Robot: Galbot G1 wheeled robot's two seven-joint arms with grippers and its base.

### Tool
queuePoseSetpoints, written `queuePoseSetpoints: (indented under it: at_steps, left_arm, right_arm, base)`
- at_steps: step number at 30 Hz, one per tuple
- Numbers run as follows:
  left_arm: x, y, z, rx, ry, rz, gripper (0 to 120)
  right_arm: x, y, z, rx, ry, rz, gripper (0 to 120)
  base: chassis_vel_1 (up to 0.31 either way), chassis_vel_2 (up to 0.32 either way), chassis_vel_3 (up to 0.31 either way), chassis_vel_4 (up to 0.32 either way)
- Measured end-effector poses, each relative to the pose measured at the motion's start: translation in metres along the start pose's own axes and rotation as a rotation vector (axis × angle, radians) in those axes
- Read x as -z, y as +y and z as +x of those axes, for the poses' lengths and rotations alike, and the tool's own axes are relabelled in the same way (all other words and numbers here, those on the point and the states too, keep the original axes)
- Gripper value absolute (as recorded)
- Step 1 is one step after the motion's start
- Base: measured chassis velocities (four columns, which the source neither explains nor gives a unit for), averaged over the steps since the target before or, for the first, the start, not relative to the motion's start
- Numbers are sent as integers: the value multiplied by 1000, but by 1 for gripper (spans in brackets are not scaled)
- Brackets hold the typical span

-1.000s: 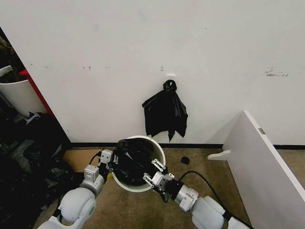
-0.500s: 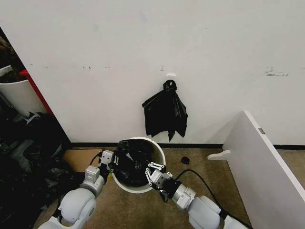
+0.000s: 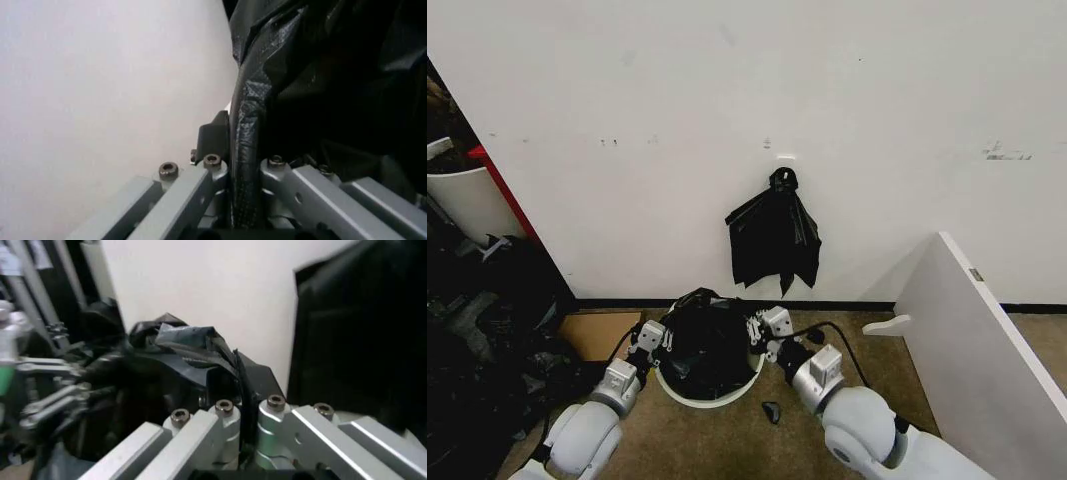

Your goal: Place the garbage bag over the trash bin.

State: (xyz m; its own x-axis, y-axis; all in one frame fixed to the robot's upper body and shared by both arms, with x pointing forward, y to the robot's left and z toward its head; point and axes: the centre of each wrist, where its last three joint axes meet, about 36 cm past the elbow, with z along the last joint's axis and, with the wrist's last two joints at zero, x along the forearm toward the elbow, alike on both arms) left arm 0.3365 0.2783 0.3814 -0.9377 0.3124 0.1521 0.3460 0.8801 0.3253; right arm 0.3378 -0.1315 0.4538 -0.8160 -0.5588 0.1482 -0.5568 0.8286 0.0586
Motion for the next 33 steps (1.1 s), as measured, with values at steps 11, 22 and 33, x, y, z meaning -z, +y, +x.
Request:
queuePoseSetpoints:
  at_steps: [11, 22, 33]
  left_arm:
    - [-9, 4, 8, -49, -99, -125, 1]
    - [-7, 18, 8, -37, -182, -121, 1]
    - [-6, 17, 4, -2, -155, 16, 1]
  right_arm:
    - [9, -24, -23, -102, 110, -14, 0]
    - [-25, -46, -28, -170, 215, 107, 0]
    - [-26, -48, -22, -198, 192, 77, 0]
  base:
    - [0, 0, 0, 0]
    - [0, 0, 0, 0]
    - [0, 0, 0, 0]
